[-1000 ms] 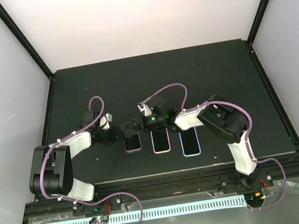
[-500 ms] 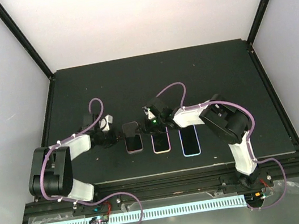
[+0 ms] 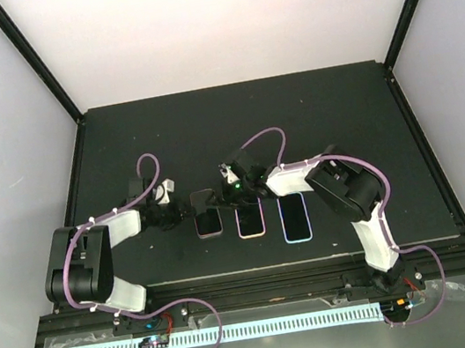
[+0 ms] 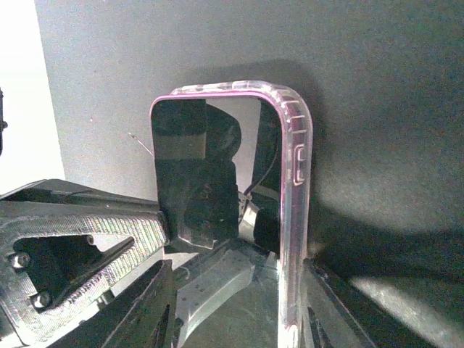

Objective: Put the phone into the phone case

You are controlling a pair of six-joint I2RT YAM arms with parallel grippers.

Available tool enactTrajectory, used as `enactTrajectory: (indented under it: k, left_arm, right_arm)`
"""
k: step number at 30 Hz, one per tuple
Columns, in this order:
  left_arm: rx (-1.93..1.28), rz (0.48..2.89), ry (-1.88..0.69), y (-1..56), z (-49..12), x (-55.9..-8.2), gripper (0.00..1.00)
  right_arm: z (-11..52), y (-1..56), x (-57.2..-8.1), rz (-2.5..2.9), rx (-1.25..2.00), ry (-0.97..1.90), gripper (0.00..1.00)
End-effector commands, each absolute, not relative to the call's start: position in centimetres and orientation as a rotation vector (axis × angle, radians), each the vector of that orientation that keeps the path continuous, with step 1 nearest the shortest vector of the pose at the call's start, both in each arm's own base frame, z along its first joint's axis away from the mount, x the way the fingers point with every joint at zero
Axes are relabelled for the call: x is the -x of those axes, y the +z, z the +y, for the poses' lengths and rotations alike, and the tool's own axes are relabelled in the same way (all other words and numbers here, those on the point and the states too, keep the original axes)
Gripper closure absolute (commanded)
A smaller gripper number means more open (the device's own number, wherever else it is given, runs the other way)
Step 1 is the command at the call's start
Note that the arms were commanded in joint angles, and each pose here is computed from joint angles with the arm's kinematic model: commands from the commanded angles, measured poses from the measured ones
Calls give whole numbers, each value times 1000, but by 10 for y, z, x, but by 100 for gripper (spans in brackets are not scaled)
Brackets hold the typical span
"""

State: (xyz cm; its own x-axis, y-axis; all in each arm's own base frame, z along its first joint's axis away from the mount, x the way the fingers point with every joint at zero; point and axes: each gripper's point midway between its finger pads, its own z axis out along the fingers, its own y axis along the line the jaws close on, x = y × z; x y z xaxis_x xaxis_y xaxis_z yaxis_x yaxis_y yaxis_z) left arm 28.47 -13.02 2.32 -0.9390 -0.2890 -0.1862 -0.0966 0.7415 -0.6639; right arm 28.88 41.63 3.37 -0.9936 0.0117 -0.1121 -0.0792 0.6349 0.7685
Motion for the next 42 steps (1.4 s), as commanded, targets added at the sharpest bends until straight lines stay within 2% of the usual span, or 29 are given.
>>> enactTrajectory:
  k: [1,7,13,17,22,30,34,42]
  left_arm:
    - [404,2781,-870,-8,-117,-261,97]
    - [418,2746,-915,1,-120,-262,97]
    - [430,2742,-991,-1,-126,-257,89]
    - [414,2700,-1132,6,-139,-251,78]
    - [407,2658,-1260,12,-149,-244,77]
    - [362,2632,-1322,19,-155,-245,75]
    - [338,2627,-1343,22,-157,-244,74]
    - [289,2612,-1308,31,-155,-246,65]
  right_arm:
    - [458,82,-290,2545,136,1609,52]
    - [465,108,-290,2419,146,1762,52]
    - [465,111,-286,2387,144,1820,51]
    - [464,110,-281,2380,131,1868,51]
    - [460,112,-273,2356,129,1922,51]
    - [454,99,-259,2412,177,1927,51]
    - [452,93,-254,2415,187,1953,55]
    - [455,88,-252,2419,221,1979,59]
